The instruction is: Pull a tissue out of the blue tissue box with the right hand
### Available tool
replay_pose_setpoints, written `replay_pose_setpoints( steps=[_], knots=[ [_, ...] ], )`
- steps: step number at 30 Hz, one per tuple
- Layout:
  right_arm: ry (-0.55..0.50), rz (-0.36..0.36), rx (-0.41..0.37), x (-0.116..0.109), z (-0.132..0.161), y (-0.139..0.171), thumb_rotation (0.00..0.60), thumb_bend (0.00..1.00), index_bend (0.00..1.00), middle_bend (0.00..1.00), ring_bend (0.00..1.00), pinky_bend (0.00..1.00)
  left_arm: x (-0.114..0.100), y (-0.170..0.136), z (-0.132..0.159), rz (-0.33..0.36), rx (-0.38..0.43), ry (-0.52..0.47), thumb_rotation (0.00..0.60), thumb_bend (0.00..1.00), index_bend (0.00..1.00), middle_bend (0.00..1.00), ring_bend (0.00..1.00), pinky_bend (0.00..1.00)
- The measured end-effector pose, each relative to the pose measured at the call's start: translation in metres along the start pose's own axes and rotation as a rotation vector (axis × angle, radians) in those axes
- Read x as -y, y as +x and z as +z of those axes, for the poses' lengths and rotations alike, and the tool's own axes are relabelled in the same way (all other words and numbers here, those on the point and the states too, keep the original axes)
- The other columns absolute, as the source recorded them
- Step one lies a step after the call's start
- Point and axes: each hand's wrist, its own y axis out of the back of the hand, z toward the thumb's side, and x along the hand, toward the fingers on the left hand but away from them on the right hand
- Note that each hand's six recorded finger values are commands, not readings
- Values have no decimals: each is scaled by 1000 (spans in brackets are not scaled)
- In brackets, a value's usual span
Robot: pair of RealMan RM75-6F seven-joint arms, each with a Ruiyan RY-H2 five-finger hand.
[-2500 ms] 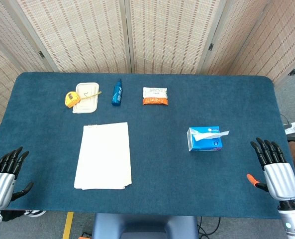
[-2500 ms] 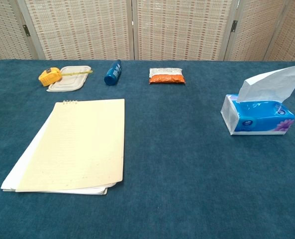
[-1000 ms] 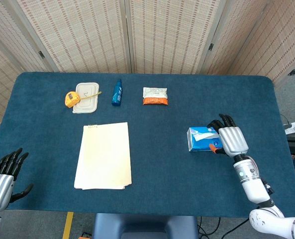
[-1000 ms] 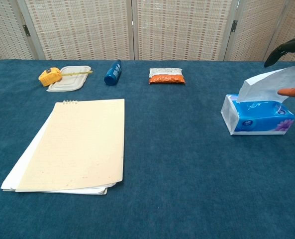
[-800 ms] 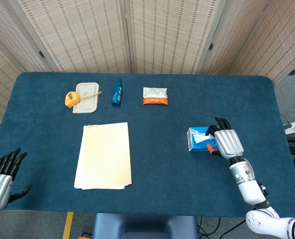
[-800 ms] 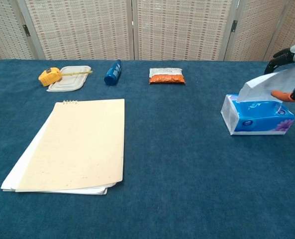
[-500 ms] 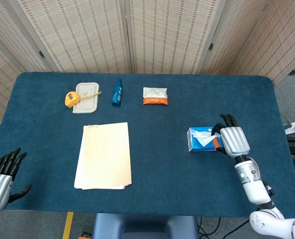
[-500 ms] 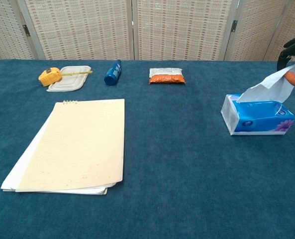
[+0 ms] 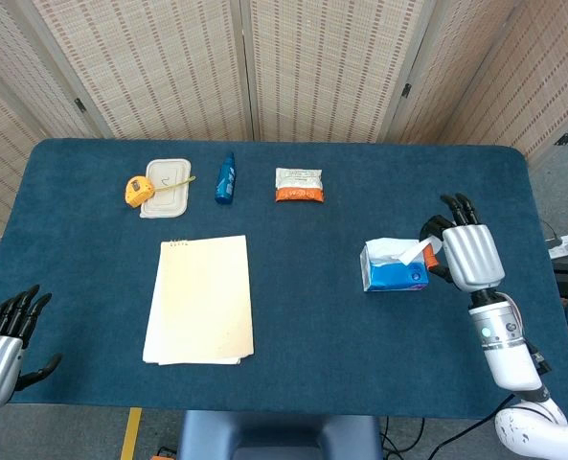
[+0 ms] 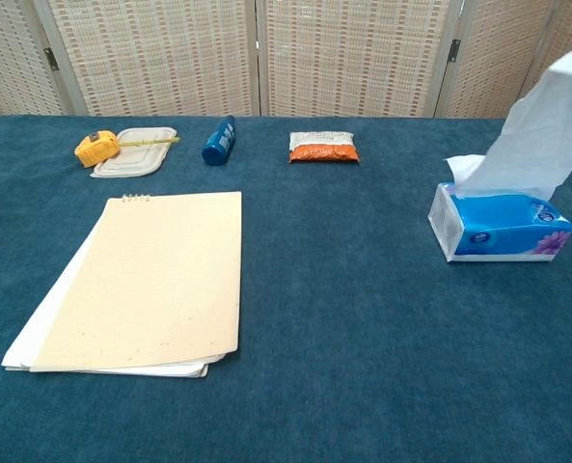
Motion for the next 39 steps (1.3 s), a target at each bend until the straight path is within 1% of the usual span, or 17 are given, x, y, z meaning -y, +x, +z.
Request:
replay_pose_setpoints(
  steps=[3,6,10,12,14,15,18,21,26,29,30,32,33,35,36,39],
  knots=[
    [-3,-22,-4,-9,2,0,600,562,642,436,98,80,0,0,0,2,1,0,600,292,0,0,0,130],
    [-15,-105,-12,-41,6,4,600,562,642,437,99,80,0,-1,1,0,4,2,600,291,0,0,0,130],
    [-46,-225,-43,-93,17,27,600,562,641,437,98,80,-1,-1,2,1,5,2,600,291,0,0,0,129],
    [-48,-267,-60,-108,19,39,600,562,642,436,99,80,0,-2,2,-1,7,5,600,291,0,0,0,129],
    [-53,-291,-76,-112,20,51,600,562,641,436,98,80,0,-2,3,-3,11,7,600,292,0,0,0,129],
    [-55,-292,-81,-112,20,57,600,562,641,436,98,80,1,-2,3,-4,12,7,600,291,0,0,0,129],
    [-62,-264,-85,-98,15,74,600,562,641,436,98,80,1,-2,4,-6,13,9,600,293,0,0,0,129],
    [-67,-231,-74,-78,6,84,600,561,642,435,98,80,2,-2,4,-9,14,11,600,293,0,0,0,129],
    [-68,-172,-40,-38,-16,97,600,559,641,430,98,80,4,-2,5,-13,17,14,600,293,0,0,0,129],
    [-78,-140,-22,-18,-28,102,600,519,627,383,98,81,5,-2,5,-18,18,16,600,293,0,0,0,129],
    [-84,-130,-18,-13,-30,104,600,476,571,340,85,79,5,-2,5,-19,18,17,600,293,0,0,0,129],
    [-101,-104,-12,-3,-34,110,600,356,364,220,35,57,6,-1,6,-20,19,19,600,293,0,0,0,129],
    [-105,-94,-9,-1,-35,113,600,284,230,148,11,34,6,-2,6,-21,20,19,600,293,0,0,0,129],
    [-106,-81,-3,1,-37,117,600,184,56,51,0,5,6,-2,6,-20,20,20,600,293,0,0,0,129],
    [-106,-79,-2,1,-38,118,600,144,10,18,0,0,6,-2,6,-20,21,20,600,293,0,0,0,129],
    [-100,-74,8,0,-41,120,600,73,0,0,0,0,6,-2,6,-21,20,20,600,292,0,0,0,130]
  ],
)
